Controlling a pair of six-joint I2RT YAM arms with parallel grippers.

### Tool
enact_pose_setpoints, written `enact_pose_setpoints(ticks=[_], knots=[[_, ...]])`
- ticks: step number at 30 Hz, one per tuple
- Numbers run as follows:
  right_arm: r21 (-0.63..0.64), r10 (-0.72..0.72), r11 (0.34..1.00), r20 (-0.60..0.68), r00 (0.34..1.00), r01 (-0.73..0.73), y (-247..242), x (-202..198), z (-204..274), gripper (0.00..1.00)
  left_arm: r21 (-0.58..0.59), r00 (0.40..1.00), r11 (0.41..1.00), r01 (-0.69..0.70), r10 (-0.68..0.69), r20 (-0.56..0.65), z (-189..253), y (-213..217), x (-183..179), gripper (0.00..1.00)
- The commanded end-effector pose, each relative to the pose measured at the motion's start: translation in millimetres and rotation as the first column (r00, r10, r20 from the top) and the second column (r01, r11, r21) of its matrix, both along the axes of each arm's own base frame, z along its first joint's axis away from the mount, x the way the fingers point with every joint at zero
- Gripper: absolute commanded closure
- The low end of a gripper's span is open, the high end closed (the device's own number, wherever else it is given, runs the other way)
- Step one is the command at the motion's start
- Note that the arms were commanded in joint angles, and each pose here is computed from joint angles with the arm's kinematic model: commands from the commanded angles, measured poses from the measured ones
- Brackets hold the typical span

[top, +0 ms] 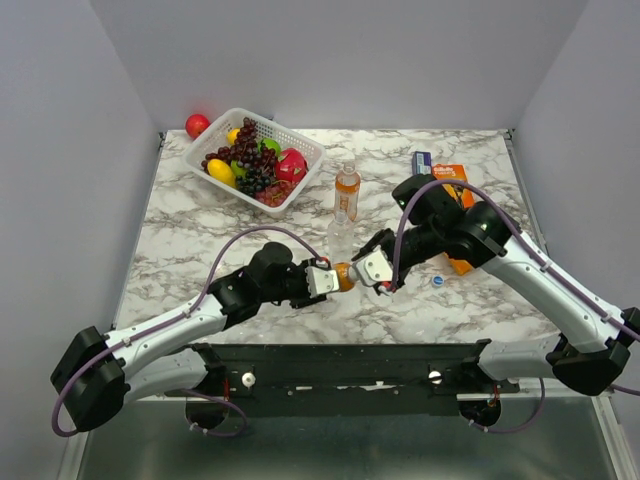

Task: Screw on the bottle caps

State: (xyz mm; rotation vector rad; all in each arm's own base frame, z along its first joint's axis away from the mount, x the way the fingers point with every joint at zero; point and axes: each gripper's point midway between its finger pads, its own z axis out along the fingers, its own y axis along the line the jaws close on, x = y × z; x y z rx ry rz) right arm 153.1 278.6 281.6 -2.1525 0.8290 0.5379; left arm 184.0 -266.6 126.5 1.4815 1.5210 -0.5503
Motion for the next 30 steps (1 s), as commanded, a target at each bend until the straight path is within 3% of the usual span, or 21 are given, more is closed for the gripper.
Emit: enact_pose_setpoints(ticks=[1, 8, 13, 15, 17, 19, 21, 22, 23, 25, 26, 28, 30], knots=[[-0.033, 0.039, 0.999, -0.016, 0.999, -0.039, 1, -5, -10, 0.48, -0.068, 0.999, 0.997, 0.039, -0.037, 0.035, 23, -13, 3, 1.0], [-0.039, 0.039, 0.998, -0.048, 0.998, -0.04, 4, -6, -12, 0.52, -0.085, 0.999, 0.996, 0.028, -0.025, 0.037, 26, -16, 8, 1.0], [-0.016, -0.038, 0.999, -0.13, 0.991, 0.036, 15, -2, 0, 0.85, -0.096, 0.999, 0.995, -0.003, 0.006, 0.033, 27, -16, 13, 1.0], [-0.05, -0.16, 0.987, -0.254, 0.954, 0.153, 23, 4, 6, 0.9, -0.12, 0.993, 0.987, -0.107, 0.112, 0.042, 31, -12, 28, 1.0], [-0.124, -0.287, 0.958, -0.391, 0.875, 0.259, 26, 3, 5, 0.92, -0.158, 0.976, 0.967, -0.199, 0.211, 0.058, 38, -8, 43, 1.0], [-0.195, -0.386, 0.923, -0.468, 0.795, 0.333, 30, 13, 2, 0.94, -0.193, 0.909, 0.9, -0.391, 0.41, 0.07, 45, 11, 69, 1.0], [-0.312, -0.525, 0.85, -0.556, 0.644, 0.424, 28, 26, -8, 0.95, -0.215, 0.846, 0.842, -0.495, 0.523, 0.1, 51, 25, 85, 1.0], [-0.327, -0.551, 0.832, -0.582, 0.598, 0.448, 30, 32, -3, 0.96, -0.226, 0.829, 0.824, -0.52, 0.551, 0.099, 53, 28, 88, 1.0], [-0.388, -0.607, 0.787, -0.624, 0.492, 0.48, 30, 33, -2, 0.97, -0.237, 0.815, 0.81, -0.537, 0.57, 0.103, 57, 29, 92, 1.0], [-0.434, -0.656, 0.731, -0.658, 0.37, 0.526, 28, 47, -5, 0.99, -0.242, 0.798, 0.792, -0.56, 0.594, 0.097, 59, 32, 95, 1.0], [-0.442, -0.662, 0.72, -0.67, 0.336, 0.536, 28, 48, -3, 0.99, -0.243, 0.8, 0.791, -0.561, 0.594, 0.089, 59, 31, 95, 1.0], [-0.428, -0.657, 0.721, -0.672, 0.341, 0.545, 30, 51, 1, 0.95, -0.242, 0.815, 0.802, -0.546, 0.576, 0.07, 57, 27, 91, 1.0], [-0.376, -0.626, 0.751, -0.667, 0.405, 0.543, 31, 54, 9, 0.89, -0.244, 0.826, 0.808, -0.536, 0.562, 0.044, 55, 24, 87, 1.0]])
